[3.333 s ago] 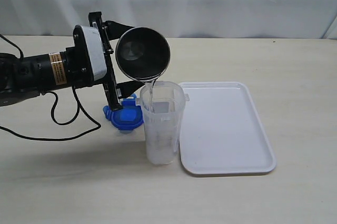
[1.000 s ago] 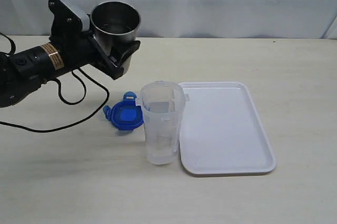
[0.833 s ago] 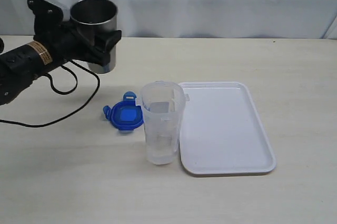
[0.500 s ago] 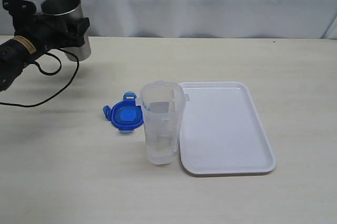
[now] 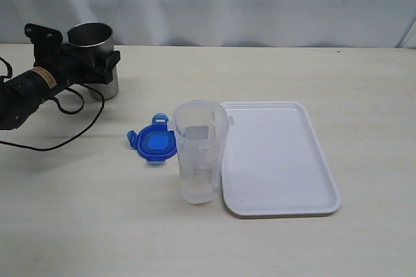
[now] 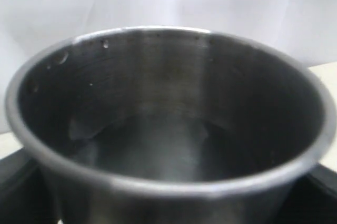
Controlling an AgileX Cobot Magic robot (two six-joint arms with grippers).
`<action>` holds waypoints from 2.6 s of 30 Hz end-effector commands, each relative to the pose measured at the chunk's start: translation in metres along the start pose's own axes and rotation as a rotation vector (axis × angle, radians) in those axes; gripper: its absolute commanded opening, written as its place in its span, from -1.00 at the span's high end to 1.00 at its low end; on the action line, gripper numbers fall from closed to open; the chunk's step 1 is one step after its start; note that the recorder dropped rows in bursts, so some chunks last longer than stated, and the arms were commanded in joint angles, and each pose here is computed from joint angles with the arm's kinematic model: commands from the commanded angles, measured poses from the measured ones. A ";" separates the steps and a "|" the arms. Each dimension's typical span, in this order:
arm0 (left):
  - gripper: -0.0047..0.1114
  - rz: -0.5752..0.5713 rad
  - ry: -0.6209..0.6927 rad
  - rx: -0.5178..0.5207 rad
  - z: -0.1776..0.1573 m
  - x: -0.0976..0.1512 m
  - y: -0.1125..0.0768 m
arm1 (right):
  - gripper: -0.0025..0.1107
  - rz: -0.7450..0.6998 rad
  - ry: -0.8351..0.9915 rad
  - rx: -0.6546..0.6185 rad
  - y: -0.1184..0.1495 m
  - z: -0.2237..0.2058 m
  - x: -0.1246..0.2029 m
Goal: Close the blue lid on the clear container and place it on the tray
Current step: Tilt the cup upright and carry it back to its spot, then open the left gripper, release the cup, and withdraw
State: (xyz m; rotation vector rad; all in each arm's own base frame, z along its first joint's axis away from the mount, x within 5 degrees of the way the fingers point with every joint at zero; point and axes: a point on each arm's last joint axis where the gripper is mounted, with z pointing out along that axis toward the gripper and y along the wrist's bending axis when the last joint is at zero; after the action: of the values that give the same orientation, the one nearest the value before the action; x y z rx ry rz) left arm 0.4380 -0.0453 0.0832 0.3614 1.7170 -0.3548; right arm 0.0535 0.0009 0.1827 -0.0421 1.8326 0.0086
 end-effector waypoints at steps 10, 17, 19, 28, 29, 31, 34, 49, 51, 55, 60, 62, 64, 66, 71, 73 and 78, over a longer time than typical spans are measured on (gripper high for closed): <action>0.87 0.023 -0.092 0.007 0.002 -0.010 0.000 | 0.88 0.000 -0.004 0.003 0.000 0.000 0.001; -0.20 0.022 -0.090 0.001 0.001 -0.010 0.003 | 0.88 0.000 -0.004 0.003 0.000 0.000 0.001; -0.50 0.022 -0.088 0.000 0.001 -0.010 0.003 | 0.88 0.000 -0.004 0.003 0.000 0.000 0.001; -0.68 0.035 -0.034 0.005 0.002 -0.005 0.002 | 0.88 0.000 -0.004 0.003 0.000 0.000 0.001; -0.68 0.035 -0.033 0.005 0.002 -0.005 0.002 | 0.88 0.000 -0.004 0.003 0.000 0.000 0.001; -0.68 0.035 -0.026 0.003 0.002 -0.004 0.002 | 0.88 0.000 -0.004 0.003 0.000 0.000 0.001; -0.68 0.037 -0.010 0.002 0.002 -0.003 0.003 | 0.88 0.000 -0.004 0.003 0.000 0.000 0.001; -0.68 -0.002 0.006 0.000 -0.014 0.012 0.002 | 0.88 0.000 -0.004 0.003 0.000 0.000 0.001; -0.68 -0.009 0.020 -0.006 -0.018 0.016 0.003 | 0.88 0.000 -0.004 0.003 0.000 0.000 0.001; -0.68 -0.017 0.029 -0.008 -0.026 0.017 0.001 | 0.88 0.000 -0.004 0.003 0.000 0.000 0.001; -0.68 0.027 0.034 -0.006 -0.039 0.008 -0.005 | 0.88 0.000 -0.004 0.003 0.000 0.000 0.001; -0.68 0.035 0.039 -0.005 -0.045 0.005 -0.008 | 0.88 0.000 -0.004 0.003 0.000 0.000 0.001; -0.68 0.048 0.045 -0.004 -0.051 0.003 -0.011 | 0.88 0.000 -0.004 0.003 0.000 0.000 0.001; -0.68 0.046 0.047 -0.004 -0.057 0.000 -0.014 | 0.88 0.000 -0.004 0.003 0.000 0.000 0.001; -0.68 0.043 0.053 -0.002 -0.072 -0.006 -0.021 | 0.88 0.000 -0.004 0.003 0.000 0.000 0.001; -0.68 0.037 0.055 -0.007 -0.078 -0.009 -0.024 | 0.88 0.000 -0.004 0.003 0.000 0.000 0.001; -0.26 0.043 0.052 -0.002 -0.099 -0.021 -0.034 | 0.88 0.000 -0.004 0.003 0.000 0.000 0.001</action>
State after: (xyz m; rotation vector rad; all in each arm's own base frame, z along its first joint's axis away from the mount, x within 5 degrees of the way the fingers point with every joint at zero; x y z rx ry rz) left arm 0.3477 -0.0346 0.1097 0.4066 1.7870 -0.3159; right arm 0.0535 0.0009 0.1827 -0.0421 1.8326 0.0086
